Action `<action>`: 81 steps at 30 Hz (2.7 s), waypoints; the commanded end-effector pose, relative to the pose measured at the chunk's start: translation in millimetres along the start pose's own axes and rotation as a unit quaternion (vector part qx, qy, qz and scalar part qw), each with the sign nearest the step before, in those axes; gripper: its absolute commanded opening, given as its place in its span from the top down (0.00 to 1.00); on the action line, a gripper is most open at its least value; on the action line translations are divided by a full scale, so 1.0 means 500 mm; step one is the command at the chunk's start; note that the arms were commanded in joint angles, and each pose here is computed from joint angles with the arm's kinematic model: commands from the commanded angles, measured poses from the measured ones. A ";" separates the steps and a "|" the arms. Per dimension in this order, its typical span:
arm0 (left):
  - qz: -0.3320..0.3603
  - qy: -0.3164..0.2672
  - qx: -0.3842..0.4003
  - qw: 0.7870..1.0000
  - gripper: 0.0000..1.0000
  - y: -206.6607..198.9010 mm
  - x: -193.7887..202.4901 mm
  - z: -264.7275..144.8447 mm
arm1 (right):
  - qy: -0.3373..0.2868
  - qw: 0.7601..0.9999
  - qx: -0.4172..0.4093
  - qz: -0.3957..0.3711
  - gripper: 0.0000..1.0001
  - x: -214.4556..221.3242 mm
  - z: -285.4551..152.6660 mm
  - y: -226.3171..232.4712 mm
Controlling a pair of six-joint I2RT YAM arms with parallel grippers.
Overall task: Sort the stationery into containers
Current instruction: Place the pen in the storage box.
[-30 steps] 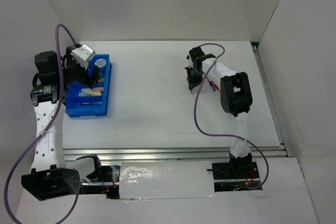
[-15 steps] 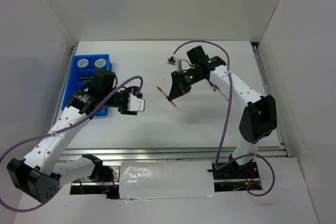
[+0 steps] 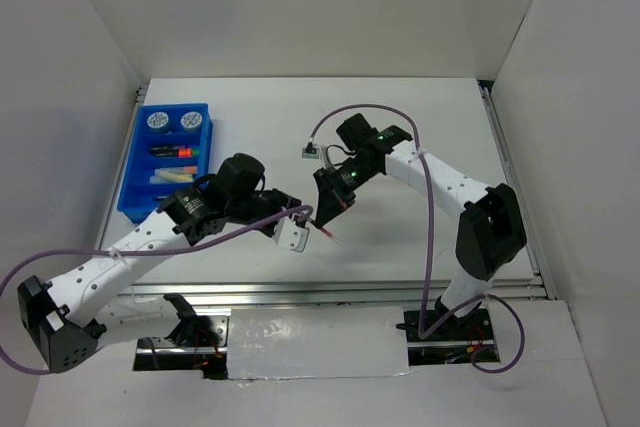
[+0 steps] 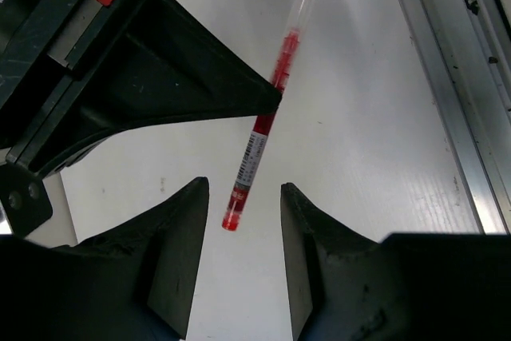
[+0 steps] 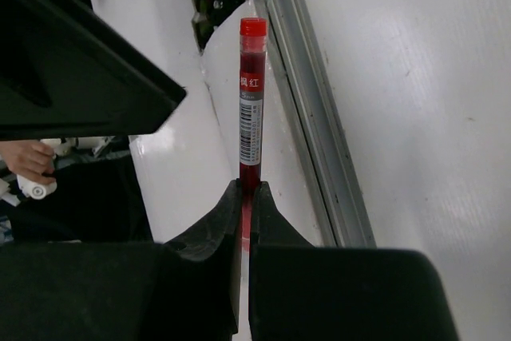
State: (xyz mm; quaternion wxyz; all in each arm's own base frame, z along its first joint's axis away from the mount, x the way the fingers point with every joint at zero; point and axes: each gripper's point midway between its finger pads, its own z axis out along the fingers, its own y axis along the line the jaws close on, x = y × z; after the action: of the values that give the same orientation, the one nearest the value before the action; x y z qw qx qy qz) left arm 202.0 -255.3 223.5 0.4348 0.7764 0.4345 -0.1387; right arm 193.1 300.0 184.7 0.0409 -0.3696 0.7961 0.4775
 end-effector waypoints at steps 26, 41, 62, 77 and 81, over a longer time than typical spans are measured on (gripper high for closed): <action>-0.021 0.090 0.010 0.996 1.00 -0.022 0.094 -0.036 | 0.003 0.999 -0.002 -0.052 0.50 0.016 -0.071 0.049; -0.092 0.218 -0.045 0.970 1.00 0.073 0.455 -0.356 | -0.106 0.978 0.179 0.009 0.50 0.024 -0.250 -0.175; -0.093 0.315 -0.039 0.944 0.99 -0.017 0.640 -0.552 | -0.201 0.889 0.391 0.129 0.49 0.090 -0.491 -0.312; -0.057 0.324 0.027 0.944 0.97 -0.102 0.670 -0.479 | -0.222 0.878 0.405 0.127 0.49 0.074 -0.537 -0.335; -0.062 0.319 0.035 0.945 0.96 -0.091 0.677 -0.458 | -0.232 0.880 0.395 0.125 0.49 0.055 -0.543 -0.329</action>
State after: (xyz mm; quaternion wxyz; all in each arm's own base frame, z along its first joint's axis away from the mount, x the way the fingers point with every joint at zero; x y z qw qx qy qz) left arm 306.4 131.7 117.5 0.2331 0.6831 0.6913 0.0344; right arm 337.0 25.9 175.9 0.2659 -0.0915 0.9399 0.1934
